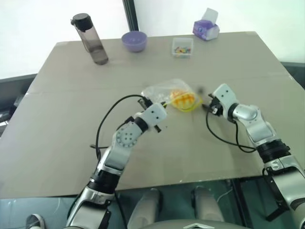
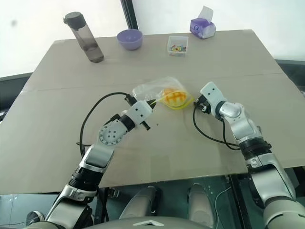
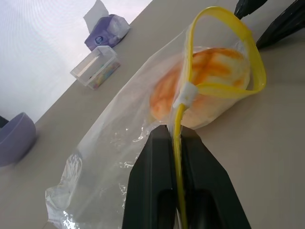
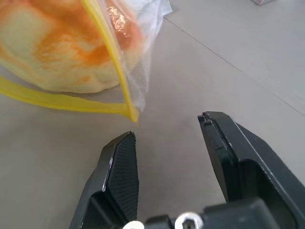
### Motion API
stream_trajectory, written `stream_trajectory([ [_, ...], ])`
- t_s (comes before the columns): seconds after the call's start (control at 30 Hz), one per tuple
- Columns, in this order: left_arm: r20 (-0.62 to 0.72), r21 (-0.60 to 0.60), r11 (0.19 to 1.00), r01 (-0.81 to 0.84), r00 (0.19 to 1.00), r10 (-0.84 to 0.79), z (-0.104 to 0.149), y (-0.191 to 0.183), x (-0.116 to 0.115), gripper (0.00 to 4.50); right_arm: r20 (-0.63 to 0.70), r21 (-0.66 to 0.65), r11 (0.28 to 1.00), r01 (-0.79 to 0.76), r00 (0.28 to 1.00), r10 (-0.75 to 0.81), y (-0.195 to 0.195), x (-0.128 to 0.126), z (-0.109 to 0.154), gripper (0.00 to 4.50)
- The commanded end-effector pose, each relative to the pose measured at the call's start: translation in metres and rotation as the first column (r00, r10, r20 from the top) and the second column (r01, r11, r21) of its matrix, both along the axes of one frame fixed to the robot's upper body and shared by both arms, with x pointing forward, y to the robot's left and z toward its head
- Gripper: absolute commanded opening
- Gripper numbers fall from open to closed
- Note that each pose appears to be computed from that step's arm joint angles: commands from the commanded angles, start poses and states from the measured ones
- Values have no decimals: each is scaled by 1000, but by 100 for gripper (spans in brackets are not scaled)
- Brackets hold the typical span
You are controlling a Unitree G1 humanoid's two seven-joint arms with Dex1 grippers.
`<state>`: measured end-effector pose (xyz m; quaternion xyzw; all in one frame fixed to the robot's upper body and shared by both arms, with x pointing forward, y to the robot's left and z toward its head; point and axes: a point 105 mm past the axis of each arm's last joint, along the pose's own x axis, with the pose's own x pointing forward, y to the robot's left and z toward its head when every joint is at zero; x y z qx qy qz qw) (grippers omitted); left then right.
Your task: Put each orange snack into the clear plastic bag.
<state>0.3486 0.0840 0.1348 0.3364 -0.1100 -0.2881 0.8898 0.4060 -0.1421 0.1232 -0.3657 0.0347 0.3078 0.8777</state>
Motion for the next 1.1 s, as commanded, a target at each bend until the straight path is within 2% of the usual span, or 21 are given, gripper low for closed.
stream_trajectory([
  [0.03, 61, -1, 1000, 23, 998, -23, 16, -5, -4, 21, 90, 14, 999, -46, 995, 44, 13, 3, 24, 191],
  [0.07, 61, 0, 1000, 24, 998, -24, 16, -6, -4, 21, 92, 17, 998, -55, 994, 53, 15, 3, 25, 170],
  [0.1, 61, 1, 1000, 24, 998, -24, 16, -6, -3, 21, 92, 16, 998, -66, 994, 64, 18, 2, 25, 117],
  [0.2, 62, 2, 1000, 25, 998, -25, 16, -6, -4, 21, 90, 11, 997, -81, 993, 80, 20, 0, 22, 4],
  [0.4, 60, 4, 1000, 24, 998, -24, 15, -5, -4, 21, 98, 8, 996, -88, 991, 87, 21, -2, 24, 4],
  [0.5, 70, 6, 1000, 20, 997, -21, 19, -4, -3, 21, 114, -14, 996, -86, 990, 88, 13, -5, 33, 4],
  [0.53, 79, 0, 1000, 15, 997, -15, 23, -2, -1, 21, 119, -16, 996, -85, 989, 87, 9, -6, 39, 4],
  [0.7, 158, -41, 999, -14, 987, 21, 66, 11, 10, 21, 137, -34, 996, -85, 987, 89, -23, -18, 102, 4],
  [0.77, 145, -28, 999, 15, 989, -11, 75, 10, 11, 21, 122, -48, 993, -103, 987, 109, -30, -26, 120, 4],
  [0.87, 141, -4, 998, 65, 988, -63, 86, 5, 12, 21, 89, -97, 986, -133, 986, 142, -37, -36, 132, 4],
  [1.0, 144, -6, 994, 111, 984, -109, 93, -6, 11, 21, 71, -171, 973, -153, 983, 167, -40, -39, 128, 4],
  [1.03, 135, -1, 992, 127, 983, -126, 91, -9, 10, 21, 68, -190, 968, -164, 981, 179, -39, -41, 125, 56],
  [1.07, 126, 3, 990, 141, 982, -140, 88, -13, 8, 21, 79, -202, 966, -163, 980, 182, -38, -41, 126, 79],
  [1.1, 117, 3, 988, 151, 982, -151, 85, -15, 7, 21, 84, -204, 965, -165, 979, 186, -36, -42, 128, 124],
])
